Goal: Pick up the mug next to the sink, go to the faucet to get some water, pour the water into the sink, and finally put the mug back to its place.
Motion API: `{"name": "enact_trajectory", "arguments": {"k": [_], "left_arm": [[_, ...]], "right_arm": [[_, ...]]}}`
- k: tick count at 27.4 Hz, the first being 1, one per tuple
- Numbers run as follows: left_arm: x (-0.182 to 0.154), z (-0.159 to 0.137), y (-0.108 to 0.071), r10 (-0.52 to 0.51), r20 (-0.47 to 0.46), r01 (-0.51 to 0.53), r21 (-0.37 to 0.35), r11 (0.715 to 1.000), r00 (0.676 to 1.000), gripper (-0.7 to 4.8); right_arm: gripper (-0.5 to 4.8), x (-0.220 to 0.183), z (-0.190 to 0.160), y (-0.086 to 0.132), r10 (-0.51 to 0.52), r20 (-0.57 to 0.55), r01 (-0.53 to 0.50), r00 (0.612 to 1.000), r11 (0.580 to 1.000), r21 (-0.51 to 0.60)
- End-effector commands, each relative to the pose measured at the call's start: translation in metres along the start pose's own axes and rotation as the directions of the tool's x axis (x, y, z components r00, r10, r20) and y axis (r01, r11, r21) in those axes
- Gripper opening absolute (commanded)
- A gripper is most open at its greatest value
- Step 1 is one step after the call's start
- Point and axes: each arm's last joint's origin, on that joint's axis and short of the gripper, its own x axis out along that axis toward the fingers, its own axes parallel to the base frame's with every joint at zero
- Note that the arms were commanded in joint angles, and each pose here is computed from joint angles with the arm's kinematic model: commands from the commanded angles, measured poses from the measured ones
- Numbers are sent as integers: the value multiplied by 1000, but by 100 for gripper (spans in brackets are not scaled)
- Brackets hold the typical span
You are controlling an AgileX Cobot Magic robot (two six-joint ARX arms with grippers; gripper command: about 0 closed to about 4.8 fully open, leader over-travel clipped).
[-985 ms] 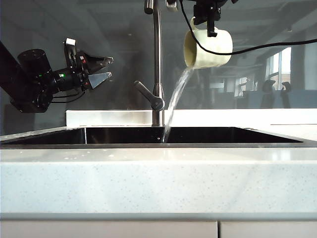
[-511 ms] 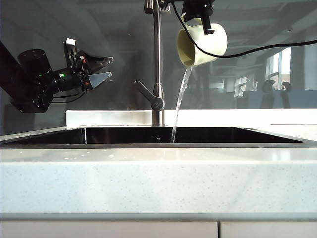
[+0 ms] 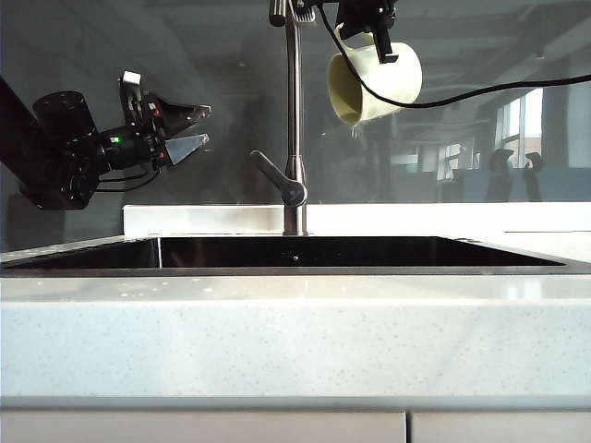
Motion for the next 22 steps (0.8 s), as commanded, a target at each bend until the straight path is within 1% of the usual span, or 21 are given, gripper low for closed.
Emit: {"name": "enact_trajectory", "arguments": {"k": [1, 3, 4, 5, 6, 7, 8, 10, 11, 13, 15, 17, 22], "left_arm": [[1, 4, -3, -11, 3, 11, 4, 1000, 1000, 479], [1, 4, -3, -11, 3, 11, 5, 1000, 1000, 479], [1, 4, -3, -11, 3, 11, 5, 1000, 1000, 479], [1, 5, -3, -11, 3, 11, 5, 1000, 1000, 479], [1, 5, -3, -10, 3, 10, 5, 1000, 1000, 479], [1, 5, -3, -10, 4, 10, 5, 1000, 1000, 479], [1, 5, -3, -10, 4, 10, 5, 1000, 1000, 479], [1, 5, -3, -10, 3, 10, 5, 1000, 1000, 479], [1, 5, -3, -11, 3, 11, 5, 1000, 1000, 479], [1, 4, -3, -12, 2, 12, 3, 1000, 1000, 479], [2, 4, -3, -12, 2, 12, -18, 1000, 1000, 479], [2, 4, -3, -12, 2, 12, -23, 1000, 1000, 479], [2, 4, -3, -12, 2, 12, -24, 1000, 1000, 479]], "right_arm": [[-6, -8, -5, -18, -94, -26, 97, 995, 950, 296], [-6, -8, -6, -18, -84, -77, 111, 994, 872, 477], [-6, -8, -7, -18, -76, -115, 129, 990, 815, 564], [-6, -8, -8, -17, -68, -147, 146, 987, 767, 624], [-6, -8, -9, -16, -53, -176, 161, 983, 709, 686], [-6, -8, -10, -15, -41, -192, 170, 981, 666, 727], [-6, -8, -12, -13, -25, -201, 174, 979, 610, 773], [-6, -6, -18, -10, 2, -211, 180, 978, 513, 840], [-6, -5, -21, -8, 16, -209, 178, 978, 460, 870], [-6, -3, -29, -1, 57, -182, 154, 982, 333, 930], [-6, -1, -38, 8, 84, -171, 149, 982, 223, 963], [-6, 0, -46, 17, 101, -174, 156, 980, 160, 975], [-6, -6, -66, 52, 102, -181, 184, 978, -19, 983]]}}
